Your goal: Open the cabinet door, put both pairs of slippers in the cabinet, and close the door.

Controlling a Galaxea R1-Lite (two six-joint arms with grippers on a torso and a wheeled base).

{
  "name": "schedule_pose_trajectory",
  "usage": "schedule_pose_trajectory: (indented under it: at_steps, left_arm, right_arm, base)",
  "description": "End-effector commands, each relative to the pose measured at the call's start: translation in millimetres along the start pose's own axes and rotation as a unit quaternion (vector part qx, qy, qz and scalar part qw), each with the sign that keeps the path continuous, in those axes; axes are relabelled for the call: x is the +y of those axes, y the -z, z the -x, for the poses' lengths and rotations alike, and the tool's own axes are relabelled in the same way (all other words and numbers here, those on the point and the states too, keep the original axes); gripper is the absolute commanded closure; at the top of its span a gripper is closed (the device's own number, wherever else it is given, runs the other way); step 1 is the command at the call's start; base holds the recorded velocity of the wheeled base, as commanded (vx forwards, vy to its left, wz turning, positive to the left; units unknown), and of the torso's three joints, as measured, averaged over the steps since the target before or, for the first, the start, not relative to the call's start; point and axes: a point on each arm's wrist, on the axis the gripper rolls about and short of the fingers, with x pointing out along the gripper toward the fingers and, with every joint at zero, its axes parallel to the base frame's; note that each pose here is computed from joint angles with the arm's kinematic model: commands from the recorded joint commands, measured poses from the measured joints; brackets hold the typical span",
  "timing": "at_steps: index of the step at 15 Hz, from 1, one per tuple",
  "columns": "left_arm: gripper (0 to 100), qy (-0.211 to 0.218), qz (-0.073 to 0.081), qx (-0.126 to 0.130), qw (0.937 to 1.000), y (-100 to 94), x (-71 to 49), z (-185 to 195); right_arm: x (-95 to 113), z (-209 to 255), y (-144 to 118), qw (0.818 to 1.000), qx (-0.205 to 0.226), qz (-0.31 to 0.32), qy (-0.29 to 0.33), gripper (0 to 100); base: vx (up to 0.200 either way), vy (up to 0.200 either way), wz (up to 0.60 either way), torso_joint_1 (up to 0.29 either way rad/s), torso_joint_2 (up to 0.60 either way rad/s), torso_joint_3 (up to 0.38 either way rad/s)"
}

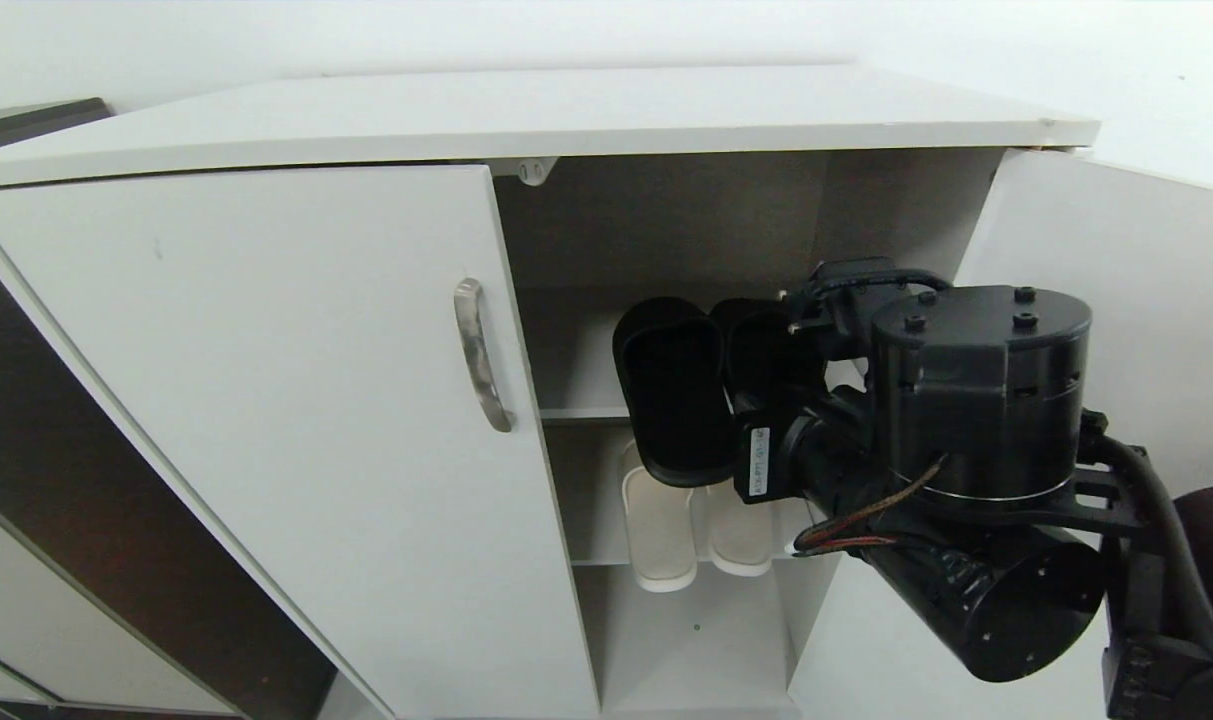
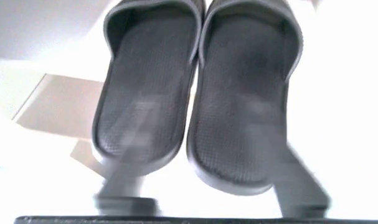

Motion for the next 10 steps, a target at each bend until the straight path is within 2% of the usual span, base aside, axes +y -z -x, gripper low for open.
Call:
schedule_pose_trajectory:
  at_steps: [1,10]
  left_arm:
    - [100,0.000,0.000,0.000,1.0000,0.0,0.0,-0.1]
    - [100,0.000,0.000,0.000,1.0000,0.0,0.0,-0.1]
  right_arm:
    - [1.9,2.1,3.0,1.000,0.003,0.004,-0.005,100]
    - [5.9,1.3,7.8,1.000,0.008,0.010,-0.006,100]
  base:
    - [0.000,0.000,0.00,0.000,0.00,0.000]
    - [0.000,0.000,0.00,0.000,0.00,0.000]
